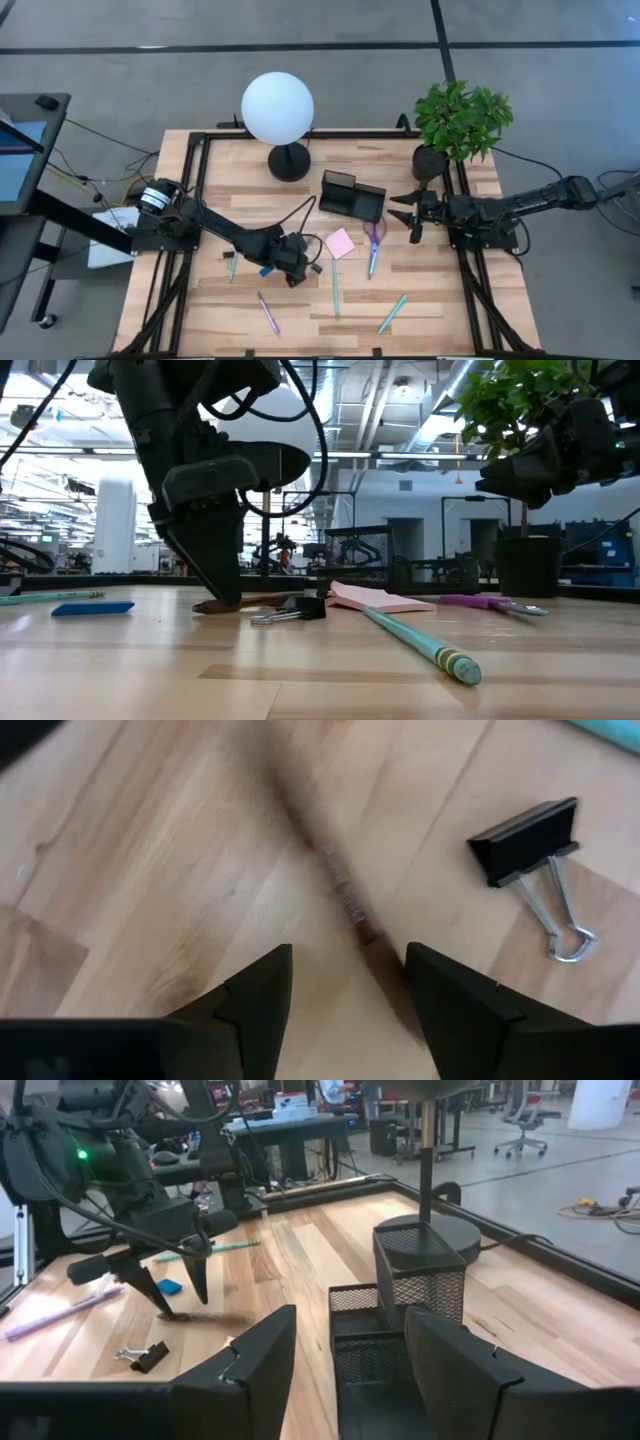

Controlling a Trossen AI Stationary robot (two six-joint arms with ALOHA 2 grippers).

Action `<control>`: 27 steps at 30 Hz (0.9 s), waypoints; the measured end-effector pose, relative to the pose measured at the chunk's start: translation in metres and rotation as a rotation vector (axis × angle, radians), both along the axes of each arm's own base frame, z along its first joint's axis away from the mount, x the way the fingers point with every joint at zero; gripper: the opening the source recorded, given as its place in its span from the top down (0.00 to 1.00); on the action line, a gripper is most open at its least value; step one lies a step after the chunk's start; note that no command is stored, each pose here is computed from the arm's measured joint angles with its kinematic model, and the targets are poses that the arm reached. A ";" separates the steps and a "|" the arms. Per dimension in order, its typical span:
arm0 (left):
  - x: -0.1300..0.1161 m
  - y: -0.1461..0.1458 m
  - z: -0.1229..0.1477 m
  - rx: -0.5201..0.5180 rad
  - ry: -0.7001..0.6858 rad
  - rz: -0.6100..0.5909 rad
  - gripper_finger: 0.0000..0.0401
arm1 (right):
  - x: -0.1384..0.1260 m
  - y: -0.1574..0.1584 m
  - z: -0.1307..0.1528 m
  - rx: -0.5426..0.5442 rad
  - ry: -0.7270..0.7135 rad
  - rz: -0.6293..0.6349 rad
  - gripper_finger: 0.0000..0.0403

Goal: Pick and place office supplies into organizer
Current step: Put the brown pen into the desk organizer

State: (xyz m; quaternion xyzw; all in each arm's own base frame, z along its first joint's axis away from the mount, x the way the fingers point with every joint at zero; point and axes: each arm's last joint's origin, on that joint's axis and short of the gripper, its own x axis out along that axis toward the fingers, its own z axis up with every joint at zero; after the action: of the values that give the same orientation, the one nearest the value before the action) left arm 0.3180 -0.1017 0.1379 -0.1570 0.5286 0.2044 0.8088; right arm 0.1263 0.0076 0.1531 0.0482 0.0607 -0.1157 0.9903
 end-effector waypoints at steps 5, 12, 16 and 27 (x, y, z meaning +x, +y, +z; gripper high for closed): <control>-0.006 0.005 -0.006 -0.021 0.021 0.081 0.65 | 0.000 0.000 0.000 -0.001 0.003 -0.001 0.55; -0.006 0.012 -0.007 -0.005 0.028 0.114 0.83 | 0.000 0.000 -0.003 -0.005 0.033 0.000 0.55; -0.004 0.018 -0.006 0.003 0.027 0.126 0.95 | -0.001 0.000 -0.005 -0.005 0.051 0.000 0.55; 0.021 0.023 0.045 0.248 0.028 0.061 1.00 | -0.001 0.000 -0.006 0.014 0.062 -0.003 0.56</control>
State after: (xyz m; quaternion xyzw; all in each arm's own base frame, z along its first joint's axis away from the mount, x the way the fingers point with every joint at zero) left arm 0.3389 -0.0788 0.1832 -0.0689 0.5056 0.2949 0.8079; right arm 0.1252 0.0074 0.1467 0.0518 0.0919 -0.1182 0.9874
